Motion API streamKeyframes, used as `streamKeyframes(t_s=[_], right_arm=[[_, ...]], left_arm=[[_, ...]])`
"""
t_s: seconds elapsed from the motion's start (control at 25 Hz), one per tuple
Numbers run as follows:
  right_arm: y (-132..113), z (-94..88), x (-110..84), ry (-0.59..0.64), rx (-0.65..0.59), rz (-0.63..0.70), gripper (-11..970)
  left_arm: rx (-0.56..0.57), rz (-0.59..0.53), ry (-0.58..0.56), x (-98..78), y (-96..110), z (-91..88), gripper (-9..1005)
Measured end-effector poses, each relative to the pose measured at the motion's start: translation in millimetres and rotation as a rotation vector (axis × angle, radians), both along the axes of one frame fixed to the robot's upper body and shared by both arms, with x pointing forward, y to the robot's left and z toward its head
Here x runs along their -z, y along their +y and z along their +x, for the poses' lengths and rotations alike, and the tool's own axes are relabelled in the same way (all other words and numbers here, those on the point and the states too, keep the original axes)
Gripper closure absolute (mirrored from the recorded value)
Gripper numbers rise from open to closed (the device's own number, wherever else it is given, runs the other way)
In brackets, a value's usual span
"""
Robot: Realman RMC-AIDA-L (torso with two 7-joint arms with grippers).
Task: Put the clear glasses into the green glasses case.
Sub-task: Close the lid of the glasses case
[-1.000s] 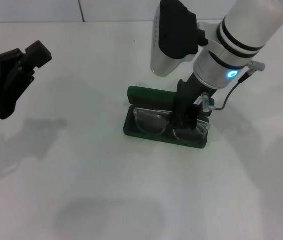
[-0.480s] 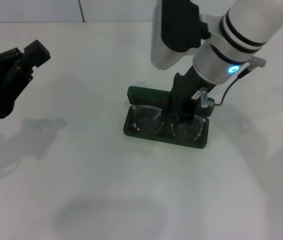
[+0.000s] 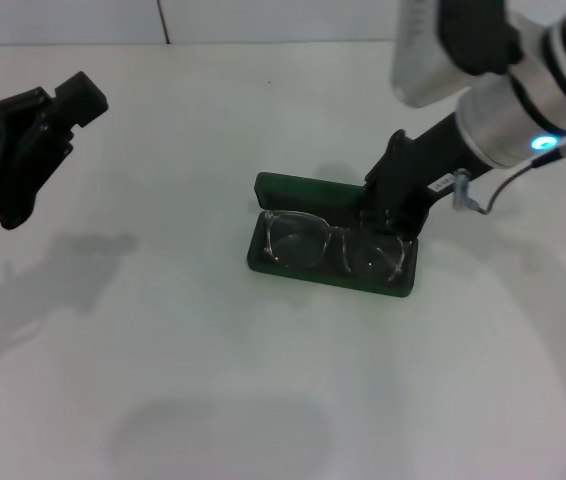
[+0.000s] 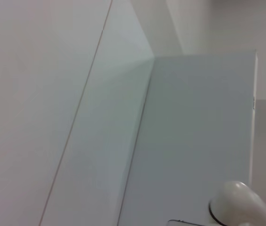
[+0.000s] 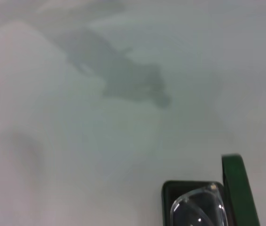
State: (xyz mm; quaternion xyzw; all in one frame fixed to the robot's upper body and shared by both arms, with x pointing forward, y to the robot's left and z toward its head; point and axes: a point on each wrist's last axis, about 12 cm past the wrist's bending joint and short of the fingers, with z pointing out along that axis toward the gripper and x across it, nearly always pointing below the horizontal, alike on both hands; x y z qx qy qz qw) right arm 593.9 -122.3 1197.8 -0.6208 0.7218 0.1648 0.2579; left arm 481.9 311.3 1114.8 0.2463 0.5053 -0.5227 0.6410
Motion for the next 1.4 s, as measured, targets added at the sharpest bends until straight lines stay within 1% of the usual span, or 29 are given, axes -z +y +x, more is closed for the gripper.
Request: streamKeyframes(t_s=[0.12, 0.2, 0.32, 0.44, 0.56, 0.6, 0.68, 0.72, 0.8, 0.88, 0.92, 1.04, 1.08, 1.12, 1.16, 1.24, 1.4], right_arm=[[-20, -15.9, 4.6, -0.007, 0.045, 0.081, 844], [-33, -29.3, 3.8, -0.013, 0.059, 0.162, 844], [-59, -49.5, 4.5, -0.037, 0.062, 0.336, 844], [-88, -62.4, 8.6, -0.065, 0.098, 0.495, 845], [-127, -69.6, 23.5, -0.081, 0.198, 0.612, 845], [-134, -71.0, 27.5, -0.082, 0.220, 0.636, 845], [-160, -76.7, 40.4, -0.086, 0.282, 0.708, 845], [-172, -79.4, 45.2, -0.091, 0.312, 0.731, 845], [-198, -85.3, 54.8, -0.111, 0.386, 0.766, 845], [-223, -91.3, 65.2, -0.136, 0.480, 0.765, 845], [-236, -94.9, 70.6, -0.146, 0.536, 0.758, 845], [-264, -106.0, 81.5, -0.169, 0.661, 0.755, 845], [-264, -106.0, 81.5, -0.169, 0.661, 0.755, 846], [-270, -109.6, 83.7, -0.178, 0.689, 0.762, 846], [-282, -118.6, 87.5, -0.205, 0.738, 0.790, 846], [-287, -124.0, 88.9, -0.225, 0.757, 0.812, 846], [-295, -133.6, 90.9, -0.259, 0.785, 0.865, 846]], left_arm=[[0.014, 0.004, -0.005, -1.7, -3, 3.3, 965], [0.023, 0.009, -0.009, -2.9, -5, 5.9, 965], [0.051, 0.039, -0.010, -4.5, -10, 11.2, 965], [0.089, 0.077, -0.001, -6.0, -17, 19.7, 965], [0.078, 0.105, 0.028, -7.9, -23, 33.8, 965], [0.073, 0.117, 0.038, -8.9, -27, 40.7, 965], [0.073, 0.145, 0.052, -10.5, -36, 51.9, 965], [0.081, 0.165, 0.058, -13.3, -44, 61.4, 965], [0.098, 0.203, 0.074, -15.6, -57, 73.5, 965], [0.125, 0.259, 0.088, -17.3, -72, 84.8, 965], [0.131, 0.276, 0.092, -17.6, -76, 87.9, 965], [0.166, 0.360, 0.102, -15.1, -101, 97.8, 965], [0.175, 0.379, 0.100, -13.9, -107, 98.9, 964], [0.181, 0.405, 0.101, -12.4, -115, 100.8, 964], [0.184, 0.429, 0.104, -10.5, -121, 102.8, 963], [0.177, 0.480, 0.121, -5.7, -132, 108.0, 962], [0.163, 0.557, 0.150, 3.1, -148, 114.8, 898]])
